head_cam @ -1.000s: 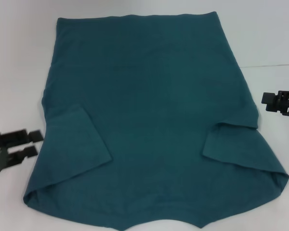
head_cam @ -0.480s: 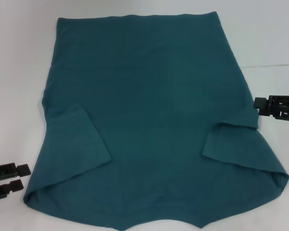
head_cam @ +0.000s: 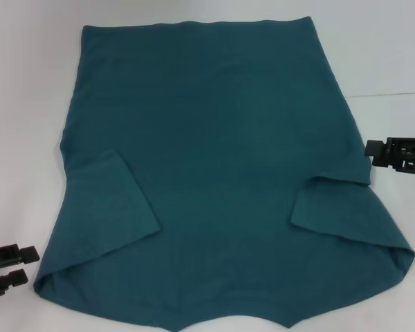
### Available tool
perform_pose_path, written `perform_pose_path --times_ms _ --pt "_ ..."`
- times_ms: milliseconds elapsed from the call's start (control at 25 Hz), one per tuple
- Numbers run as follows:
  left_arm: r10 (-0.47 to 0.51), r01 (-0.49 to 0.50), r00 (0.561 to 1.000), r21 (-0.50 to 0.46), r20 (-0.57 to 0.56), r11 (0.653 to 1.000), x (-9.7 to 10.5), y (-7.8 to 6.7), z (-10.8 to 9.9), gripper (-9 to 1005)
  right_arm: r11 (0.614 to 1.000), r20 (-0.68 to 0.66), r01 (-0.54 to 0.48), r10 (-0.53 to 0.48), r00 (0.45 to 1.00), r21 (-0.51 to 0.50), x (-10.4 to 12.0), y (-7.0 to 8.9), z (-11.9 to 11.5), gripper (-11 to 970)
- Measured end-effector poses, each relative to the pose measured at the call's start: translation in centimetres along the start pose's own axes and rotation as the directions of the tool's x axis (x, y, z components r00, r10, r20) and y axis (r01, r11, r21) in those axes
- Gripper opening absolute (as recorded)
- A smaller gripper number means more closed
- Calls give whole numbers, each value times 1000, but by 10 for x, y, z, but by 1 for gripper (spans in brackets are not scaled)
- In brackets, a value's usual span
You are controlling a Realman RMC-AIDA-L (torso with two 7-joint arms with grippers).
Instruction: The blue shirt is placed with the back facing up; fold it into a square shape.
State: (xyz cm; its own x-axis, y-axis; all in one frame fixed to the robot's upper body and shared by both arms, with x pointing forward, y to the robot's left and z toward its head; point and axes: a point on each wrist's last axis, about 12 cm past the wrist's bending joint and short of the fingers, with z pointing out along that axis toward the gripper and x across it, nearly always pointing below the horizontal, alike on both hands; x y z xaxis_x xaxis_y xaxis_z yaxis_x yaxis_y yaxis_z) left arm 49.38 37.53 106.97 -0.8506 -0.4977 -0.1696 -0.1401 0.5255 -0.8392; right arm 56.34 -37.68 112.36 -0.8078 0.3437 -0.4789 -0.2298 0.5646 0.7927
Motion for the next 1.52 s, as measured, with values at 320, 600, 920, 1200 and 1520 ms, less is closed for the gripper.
perform_pose_path --times_ms 320,600,920,1200,1520 --pt "-9 9 1000 -10 0 1000 4 4 6 585 1000 4 -1 1 1000 7 0 -1 1 492" --pt "-2 2 1000 -21 5 1000 4 6 8 585 1000 9 -4 4 1000 8 1 -2 0 492" --pt "-22 22 1000 -29 7 999 6 9 12 584 1000 9 -2 2 1000 7 0 -1 0 492" --pt "-18 18 1000 -35 10 999 6 10 13 584 1000 10 1 -1 1000 6 -1 0 0 493" --pt "-30 32 999 -51 26 998 7 15 17 584 1000 14 2 -3 1000 8 -1 -1 0 493"
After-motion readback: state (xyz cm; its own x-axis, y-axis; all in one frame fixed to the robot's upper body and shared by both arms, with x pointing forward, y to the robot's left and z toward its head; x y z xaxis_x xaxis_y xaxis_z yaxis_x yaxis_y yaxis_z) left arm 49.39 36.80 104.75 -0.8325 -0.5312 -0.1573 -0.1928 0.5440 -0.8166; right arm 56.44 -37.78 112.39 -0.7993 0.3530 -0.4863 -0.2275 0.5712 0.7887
